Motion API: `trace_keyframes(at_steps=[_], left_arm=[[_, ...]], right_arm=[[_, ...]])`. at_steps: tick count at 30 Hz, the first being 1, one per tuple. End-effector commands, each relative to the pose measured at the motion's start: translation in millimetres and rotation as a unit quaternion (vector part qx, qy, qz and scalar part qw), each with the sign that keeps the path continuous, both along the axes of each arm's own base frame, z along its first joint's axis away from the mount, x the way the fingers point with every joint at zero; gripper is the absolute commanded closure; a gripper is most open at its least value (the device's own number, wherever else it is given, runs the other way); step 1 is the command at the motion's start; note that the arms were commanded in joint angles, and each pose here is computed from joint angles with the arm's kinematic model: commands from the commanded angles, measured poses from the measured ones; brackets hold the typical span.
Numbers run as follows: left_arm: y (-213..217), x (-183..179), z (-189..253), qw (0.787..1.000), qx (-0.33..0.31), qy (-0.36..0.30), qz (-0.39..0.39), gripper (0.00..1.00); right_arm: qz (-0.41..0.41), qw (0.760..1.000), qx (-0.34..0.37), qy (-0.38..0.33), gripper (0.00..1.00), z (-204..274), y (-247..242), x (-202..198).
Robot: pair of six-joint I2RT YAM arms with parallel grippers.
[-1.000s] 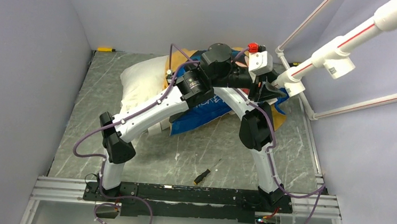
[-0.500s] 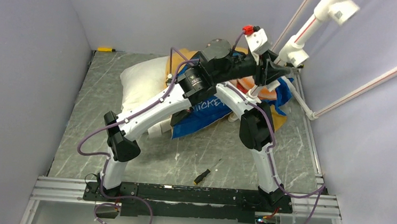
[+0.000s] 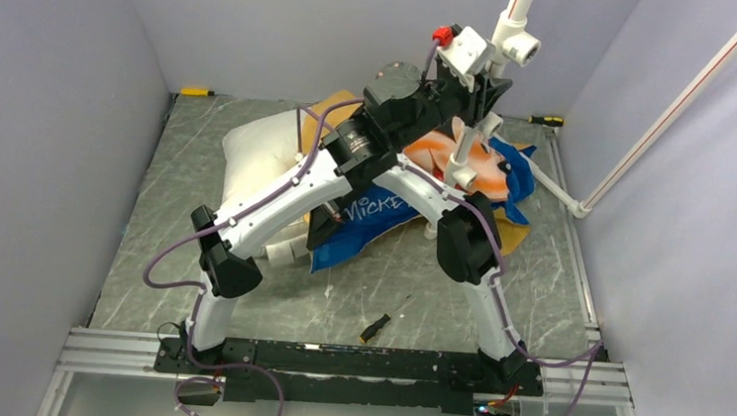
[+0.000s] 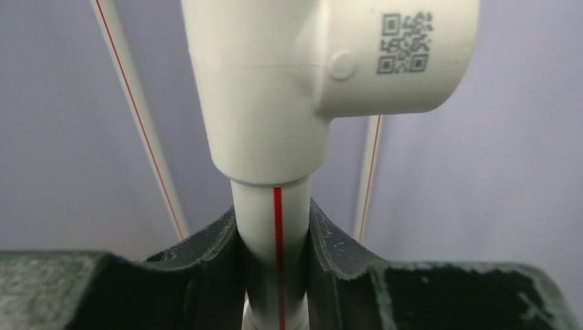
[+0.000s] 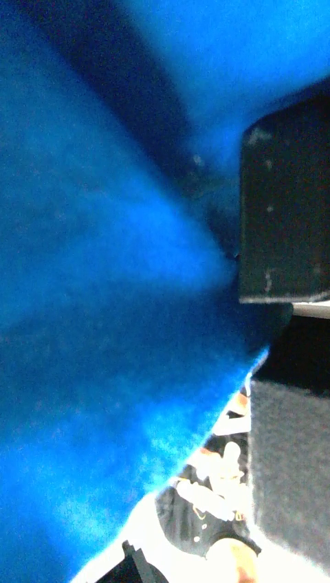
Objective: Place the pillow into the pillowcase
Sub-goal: Stuff the pillow into the pillowcase.
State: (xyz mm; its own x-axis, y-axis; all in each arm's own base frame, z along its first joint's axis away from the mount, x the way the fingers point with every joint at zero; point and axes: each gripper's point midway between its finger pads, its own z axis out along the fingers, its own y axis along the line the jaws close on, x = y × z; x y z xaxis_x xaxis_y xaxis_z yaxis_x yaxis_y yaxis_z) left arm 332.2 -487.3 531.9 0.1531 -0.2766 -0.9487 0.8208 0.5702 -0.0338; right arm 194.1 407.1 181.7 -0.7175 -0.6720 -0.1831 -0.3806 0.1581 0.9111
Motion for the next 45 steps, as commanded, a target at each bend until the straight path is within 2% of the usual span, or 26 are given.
trace_keyframes(at_steps=[1, 5, 10, 13, 21, 24, 25, 32, 35, 45], left_arm=[[29, -4, 24, 0.992, 0.056, -0.089, 0.062, 1.00], [49, 7, 19, 0.982, 0.099, -0.107, 0.121, 1.00], [87, 24, 17, 0.971, 0.098, -0.080, 0.203, 1.00], [102, 32, 14, 0.970, 0.097, -0.058, 0.215, 1.00], [122, 37, 5, 0.959, 0.119, -0.059, 0.250, 1.00], [124, 35, 2, 0.959, 0.125, -0.065, 0.247, 0.95], [119, 32, 4, 0.960, 0.133, -0.081, 0.231, 1.00], [115, 29, 16, 0.941, 0.198, -0.161, 0.221, 1.00], [119, 30, 23, 0.936, 0.194, -0.177, 0.234, 1.00], [96, 33, 12, 0.926, 0.236, -0.212, 0.203, 0.98]], right_arm=[[0.036, 0.998, -0.018, 0.046, 1.00, -7, 20, -34], [0.036, 0.998, -0.020, 0.042, 1.00, -8, 20, -34], [0.036, 0.998, -0.023, 0.044, 1.00, -10, 20, -34], [0.036, 0.998, -0.022, 0.043, 1.00, -10, 21, -33], [0.037, 0.998, -0.027, 0.040, 1.00, -12, 20, -32], [0.036, 0.998, -0.028, 0.039, 1.00, -12, 20, -32], [0.035, 0.998, -0.028, 0.039, 1.00, -11, 21, -32], [0.034, 0.998, -0.029, 0.036, 1.00, -12, 21, -31], [0.033, 0.998, -0.031, 0.036, 1.00, -12, 20, -32], [0.028, 0.999, -0.035, 0.030, 1.00, -13, 18, -32]])
